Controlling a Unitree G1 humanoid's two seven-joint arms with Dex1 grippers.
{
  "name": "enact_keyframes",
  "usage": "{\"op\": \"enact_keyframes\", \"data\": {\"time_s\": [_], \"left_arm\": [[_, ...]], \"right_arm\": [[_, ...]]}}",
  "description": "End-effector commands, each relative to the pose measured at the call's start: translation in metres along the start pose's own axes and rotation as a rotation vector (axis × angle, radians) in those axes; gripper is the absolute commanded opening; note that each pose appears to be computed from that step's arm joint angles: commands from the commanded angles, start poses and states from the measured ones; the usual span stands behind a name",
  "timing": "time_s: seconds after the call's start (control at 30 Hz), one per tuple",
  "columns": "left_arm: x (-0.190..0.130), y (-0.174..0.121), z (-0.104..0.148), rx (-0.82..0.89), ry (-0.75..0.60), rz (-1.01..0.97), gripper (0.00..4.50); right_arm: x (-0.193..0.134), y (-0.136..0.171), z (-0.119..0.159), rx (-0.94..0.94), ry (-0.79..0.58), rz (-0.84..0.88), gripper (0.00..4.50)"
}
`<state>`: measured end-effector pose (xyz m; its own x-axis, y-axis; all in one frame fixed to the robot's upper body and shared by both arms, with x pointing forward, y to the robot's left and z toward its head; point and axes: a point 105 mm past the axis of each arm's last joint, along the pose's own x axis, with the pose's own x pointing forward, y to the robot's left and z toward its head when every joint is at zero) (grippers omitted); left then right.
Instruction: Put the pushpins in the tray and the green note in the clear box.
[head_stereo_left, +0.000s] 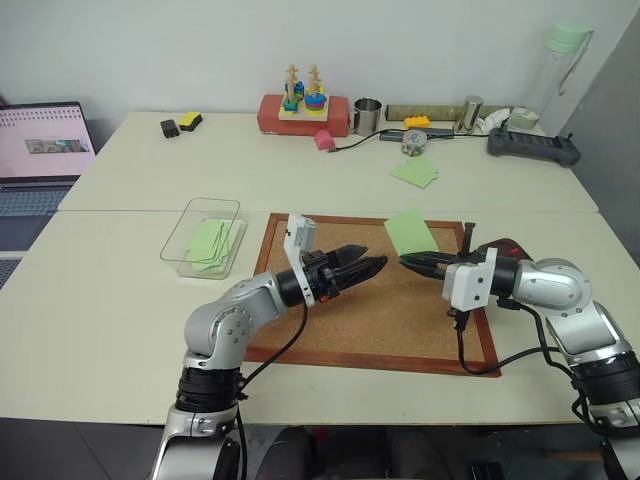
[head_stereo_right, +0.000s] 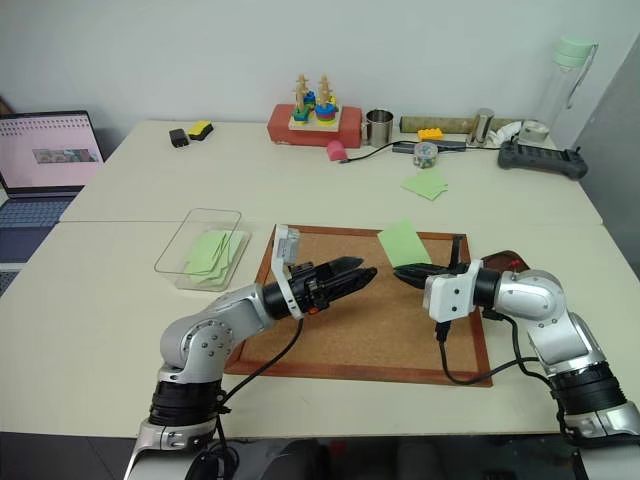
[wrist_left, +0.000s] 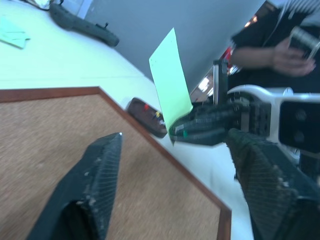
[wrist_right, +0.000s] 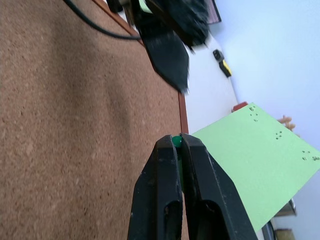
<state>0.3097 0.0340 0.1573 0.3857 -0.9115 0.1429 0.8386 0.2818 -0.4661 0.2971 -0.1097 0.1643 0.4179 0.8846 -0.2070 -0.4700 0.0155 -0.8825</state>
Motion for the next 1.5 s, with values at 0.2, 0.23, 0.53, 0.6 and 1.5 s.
{"op": "enact_keyframes", "data": {"time_s": [0.2,0.23,0.53,0.6,1.5], "left_arm": [[0.011,-0.011,0.011,0.012,-0.024,-0.076,3.23],[0.011,-0.012,0.01,0.011,-0.021,-0.08,3.03],[0.014,-0.012,0.003,0.032,0.01,-0.088,1.36],[0.016,-0.012,0.002,0.036,0.011,-0.086,1.07],[0.009,0.028,0.0,0.174,-0.024,0.176,0.02]], "right_arm": [[0.001,-0.003,0.013,-0.043,-0.043,-0.02,0.0],[0.001,-0.002,0.014,-0.042,-0.044,-0.021,0.0],[0.005,0.0,0.018,-0.04,-0.065,-0.02,0.0],[0.006,0.001,0.019,-0.038,-0.071,-0.018,0.0],[-0.056,-0.029,-0.038,0.326,0.216,-0.345,0.0]]}}
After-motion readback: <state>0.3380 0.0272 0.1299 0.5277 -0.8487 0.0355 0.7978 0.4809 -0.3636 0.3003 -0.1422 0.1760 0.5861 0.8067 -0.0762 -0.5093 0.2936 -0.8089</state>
